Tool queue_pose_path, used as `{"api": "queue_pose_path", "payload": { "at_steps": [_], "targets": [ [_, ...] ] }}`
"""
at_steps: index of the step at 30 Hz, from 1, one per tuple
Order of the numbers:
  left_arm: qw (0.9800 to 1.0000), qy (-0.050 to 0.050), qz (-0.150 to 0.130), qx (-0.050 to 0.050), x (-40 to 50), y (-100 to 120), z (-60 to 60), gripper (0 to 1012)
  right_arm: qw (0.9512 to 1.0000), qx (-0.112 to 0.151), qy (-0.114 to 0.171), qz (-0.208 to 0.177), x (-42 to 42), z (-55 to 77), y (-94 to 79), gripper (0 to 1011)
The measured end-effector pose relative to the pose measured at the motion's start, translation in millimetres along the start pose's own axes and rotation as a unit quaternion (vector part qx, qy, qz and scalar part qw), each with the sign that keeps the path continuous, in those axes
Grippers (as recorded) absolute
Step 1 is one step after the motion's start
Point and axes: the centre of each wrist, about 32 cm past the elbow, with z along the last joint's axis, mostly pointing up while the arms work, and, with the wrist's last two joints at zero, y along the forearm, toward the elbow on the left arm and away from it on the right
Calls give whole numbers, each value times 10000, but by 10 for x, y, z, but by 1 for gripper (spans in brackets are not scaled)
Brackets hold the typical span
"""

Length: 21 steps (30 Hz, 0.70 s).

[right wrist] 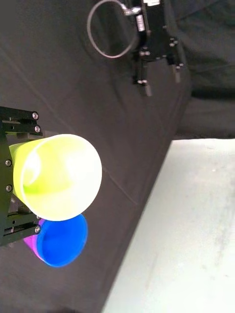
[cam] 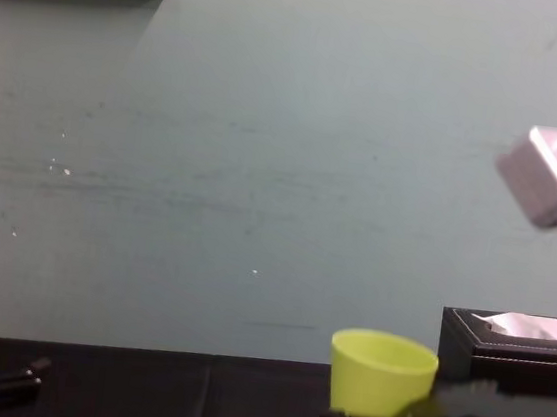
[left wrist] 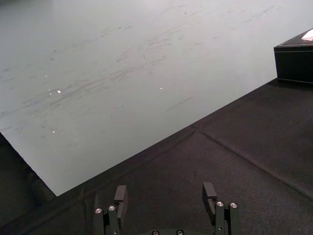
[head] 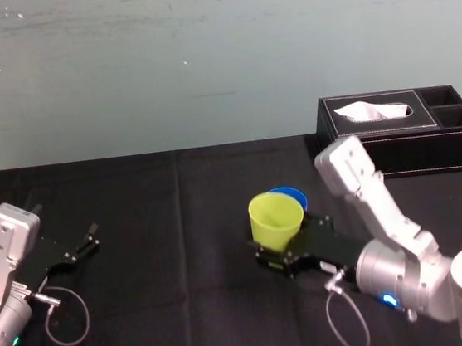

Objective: Stack the three plastic cups sequentially using one hand.

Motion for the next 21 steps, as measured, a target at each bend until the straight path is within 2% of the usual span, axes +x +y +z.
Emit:
{"api": "queue_pose_path", "payload": {
  "at_steps": [6,11,12,14,21],
  "targets": [
    [10000,0,0,0,0,0,0,1000,9998,124,-105,-63,96,194,15,717],
    [10000,0,0,0,0,0,0,1000,9997,164,-134,-154,228,335,70,717],
    [10000,0,0,0,0,0,0,1000,9997,164,-134,-154,228,335,70,717],
    [10000,0,0,0,0,0,0,1000,9996,152,-136,-205,304,391,109,717],
    [10000,0,0,0,0,0,0,1000,9994,70,-117,-308,442,443,209,717]
  ]
}}
